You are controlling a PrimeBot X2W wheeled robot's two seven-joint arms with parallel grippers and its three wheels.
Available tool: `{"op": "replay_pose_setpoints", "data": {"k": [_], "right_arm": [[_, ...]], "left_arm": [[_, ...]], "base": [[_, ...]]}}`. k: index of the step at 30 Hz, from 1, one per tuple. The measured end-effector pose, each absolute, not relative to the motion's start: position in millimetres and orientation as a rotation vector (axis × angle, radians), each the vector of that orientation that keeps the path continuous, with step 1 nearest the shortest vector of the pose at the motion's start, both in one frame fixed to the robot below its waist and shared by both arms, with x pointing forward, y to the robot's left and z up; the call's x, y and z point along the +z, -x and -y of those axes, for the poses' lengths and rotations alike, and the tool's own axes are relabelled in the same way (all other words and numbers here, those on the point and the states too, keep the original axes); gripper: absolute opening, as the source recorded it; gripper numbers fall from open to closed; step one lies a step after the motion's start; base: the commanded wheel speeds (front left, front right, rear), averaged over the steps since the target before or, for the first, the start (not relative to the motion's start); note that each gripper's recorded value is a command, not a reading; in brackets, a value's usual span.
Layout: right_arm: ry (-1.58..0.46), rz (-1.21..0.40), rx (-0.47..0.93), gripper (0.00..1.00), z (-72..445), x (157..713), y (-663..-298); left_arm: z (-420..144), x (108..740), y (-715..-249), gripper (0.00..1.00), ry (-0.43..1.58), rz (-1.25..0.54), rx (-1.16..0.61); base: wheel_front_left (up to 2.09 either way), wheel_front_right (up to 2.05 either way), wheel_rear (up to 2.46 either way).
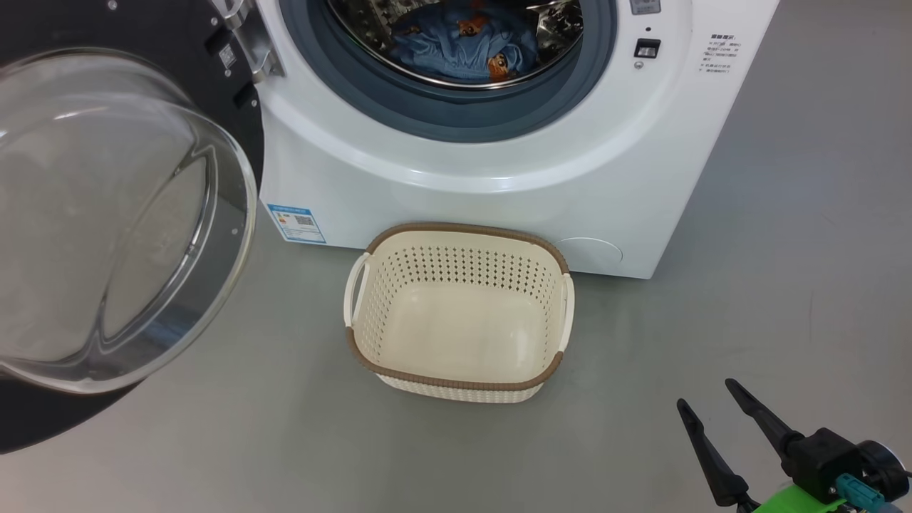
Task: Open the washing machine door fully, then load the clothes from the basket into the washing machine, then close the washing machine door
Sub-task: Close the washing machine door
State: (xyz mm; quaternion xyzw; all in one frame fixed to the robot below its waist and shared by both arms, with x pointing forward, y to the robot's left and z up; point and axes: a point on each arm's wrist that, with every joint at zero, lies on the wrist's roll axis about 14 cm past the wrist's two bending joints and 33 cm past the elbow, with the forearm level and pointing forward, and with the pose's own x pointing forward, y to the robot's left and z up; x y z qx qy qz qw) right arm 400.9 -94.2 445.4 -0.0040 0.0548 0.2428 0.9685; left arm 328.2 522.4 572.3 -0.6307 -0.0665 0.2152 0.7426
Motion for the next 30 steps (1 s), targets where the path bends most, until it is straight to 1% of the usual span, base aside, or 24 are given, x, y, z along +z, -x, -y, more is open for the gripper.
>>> {"op": "replay_pose_setpoints", "data": {"k": [6,14,30], "right_arm": [[0.009,-0.108,0.494,1.00,93,446,-401],[-0.003,-0.107,0.500,1.00,88,447,-401],[-0.035,-0.093,0.507,1.00,75,451,-403]], "left_arm": [[-518,575,-329,0.00,1.386,0.132,0.438],[-506,577,-331,0.00,1.369,0.069,0.376],[-495,574,-326,0.00,1.370,0.021,0.353]], "base": [[0.00,0.00,0.00],[0.00,0.00,0.00],[0.00,0.00,0.00]]}}
